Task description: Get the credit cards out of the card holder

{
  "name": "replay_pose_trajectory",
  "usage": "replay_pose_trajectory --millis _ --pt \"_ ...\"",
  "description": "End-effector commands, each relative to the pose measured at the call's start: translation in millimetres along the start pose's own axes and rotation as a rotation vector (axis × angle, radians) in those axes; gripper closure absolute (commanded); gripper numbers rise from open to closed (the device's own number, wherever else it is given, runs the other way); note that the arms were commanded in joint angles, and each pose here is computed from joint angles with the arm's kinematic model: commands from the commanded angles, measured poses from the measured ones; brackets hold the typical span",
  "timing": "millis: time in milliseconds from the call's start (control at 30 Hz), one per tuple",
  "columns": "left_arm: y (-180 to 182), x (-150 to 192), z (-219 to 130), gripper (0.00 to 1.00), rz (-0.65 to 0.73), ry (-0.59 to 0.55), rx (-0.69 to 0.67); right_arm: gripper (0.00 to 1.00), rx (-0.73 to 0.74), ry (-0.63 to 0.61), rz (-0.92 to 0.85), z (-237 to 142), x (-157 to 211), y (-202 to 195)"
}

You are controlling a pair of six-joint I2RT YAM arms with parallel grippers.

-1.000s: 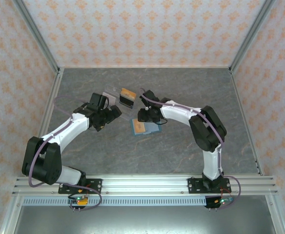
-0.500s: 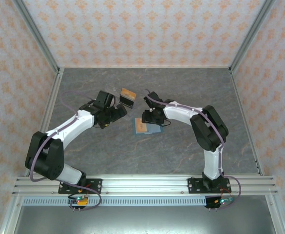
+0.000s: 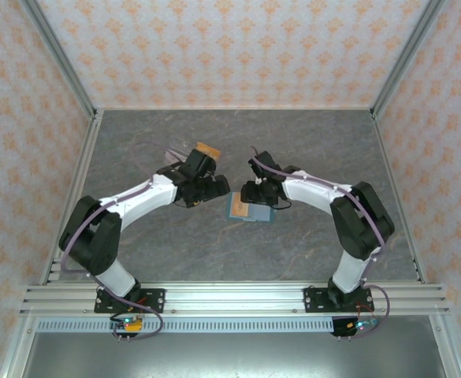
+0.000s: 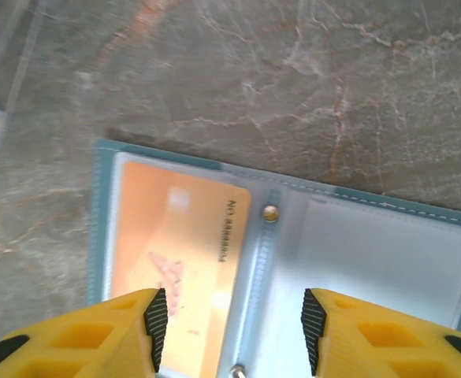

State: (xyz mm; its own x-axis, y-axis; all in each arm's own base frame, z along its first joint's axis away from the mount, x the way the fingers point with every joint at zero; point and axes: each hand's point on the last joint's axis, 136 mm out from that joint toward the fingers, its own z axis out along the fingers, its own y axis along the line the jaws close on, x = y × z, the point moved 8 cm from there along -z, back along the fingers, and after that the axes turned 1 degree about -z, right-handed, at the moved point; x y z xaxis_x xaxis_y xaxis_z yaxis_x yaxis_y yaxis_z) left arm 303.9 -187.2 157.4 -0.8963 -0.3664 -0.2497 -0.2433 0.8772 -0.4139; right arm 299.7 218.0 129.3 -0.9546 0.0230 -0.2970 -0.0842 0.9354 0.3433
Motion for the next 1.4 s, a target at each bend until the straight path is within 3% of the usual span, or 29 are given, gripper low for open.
replay_pose_trajectory --millis 0,267,500,1000,1367 --pt "-19 2 10 0.15 0.065 0.008 0.018 0.51 -0.062 -0.034 0.056 -6 -4 -1" --pt "-34 7 34 0.46 0.117 0.044 -0.003 0.65 -0.101 0.0 0.17 8 -2 -9" --pt "-40 7 53 0.63 0.125 0.096 0.009 0.76 -0.119 0.021 0.218 19 -4 -11" --pt "-35 14 82 0.79 0.08 0.167 -0.009 0.8 -0.101 0.058 0.231 32 0 -20" --pt "-24 21 89 0.86 0.033 0.182 -0.049 0.83 -0.096 0.068 0.224 35 1 -21"
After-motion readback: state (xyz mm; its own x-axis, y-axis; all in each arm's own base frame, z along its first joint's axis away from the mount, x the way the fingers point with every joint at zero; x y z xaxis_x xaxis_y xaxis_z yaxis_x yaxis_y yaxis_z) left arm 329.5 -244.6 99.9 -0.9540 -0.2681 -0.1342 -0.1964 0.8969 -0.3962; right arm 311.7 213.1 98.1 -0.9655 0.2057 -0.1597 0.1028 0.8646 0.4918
